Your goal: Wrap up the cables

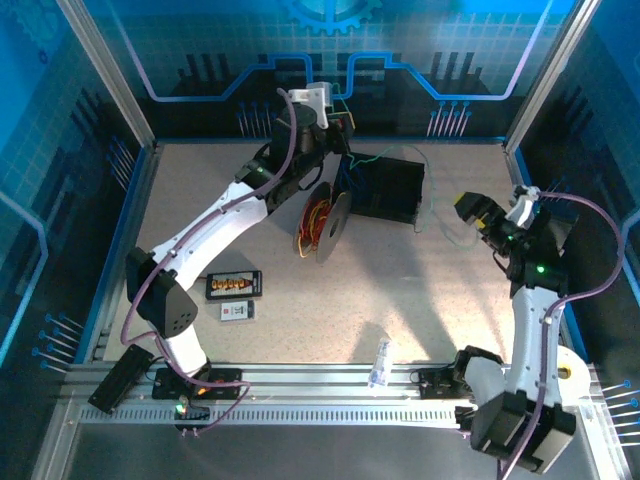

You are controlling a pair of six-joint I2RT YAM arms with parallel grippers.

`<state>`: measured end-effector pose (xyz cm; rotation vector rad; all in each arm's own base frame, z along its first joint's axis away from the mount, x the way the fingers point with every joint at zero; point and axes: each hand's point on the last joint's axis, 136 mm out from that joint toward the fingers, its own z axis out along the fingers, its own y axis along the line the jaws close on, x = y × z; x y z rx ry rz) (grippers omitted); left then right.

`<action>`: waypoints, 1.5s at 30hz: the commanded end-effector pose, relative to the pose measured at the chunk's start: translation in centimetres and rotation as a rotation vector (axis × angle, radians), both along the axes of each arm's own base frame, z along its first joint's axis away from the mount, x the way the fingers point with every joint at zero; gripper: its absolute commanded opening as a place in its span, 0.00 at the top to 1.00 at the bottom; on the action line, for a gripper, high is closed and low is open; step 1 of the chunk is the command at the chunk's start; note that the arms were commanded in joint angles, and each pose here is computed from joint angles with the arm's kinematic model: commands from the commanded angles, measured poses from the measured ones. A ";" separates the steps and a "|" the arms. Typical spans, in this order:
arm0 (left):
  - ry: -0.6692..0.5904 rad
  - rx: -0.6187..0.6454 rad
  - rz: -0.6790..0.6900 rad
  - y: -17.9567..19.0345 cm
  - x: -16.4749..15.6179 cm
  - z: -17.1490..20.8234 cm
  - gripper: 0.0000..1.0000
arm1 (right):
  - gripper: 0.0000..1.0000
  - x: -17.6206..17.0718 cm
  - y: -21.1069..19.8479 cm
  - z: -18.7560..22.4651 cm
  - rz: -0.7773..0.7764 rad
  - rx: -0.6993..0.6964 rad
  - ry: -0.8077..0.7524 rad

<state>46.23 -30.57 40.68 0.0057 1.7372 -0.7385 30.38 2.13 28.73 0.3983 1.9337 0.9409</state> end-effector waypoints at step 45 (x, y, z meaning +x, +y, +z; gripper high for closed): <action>0.012 -0.245 -0.159 -2.8 -6.1 -0.4 0.80 | 1.00 3.9 21.7 3.3 0.747 -0.606 -0.768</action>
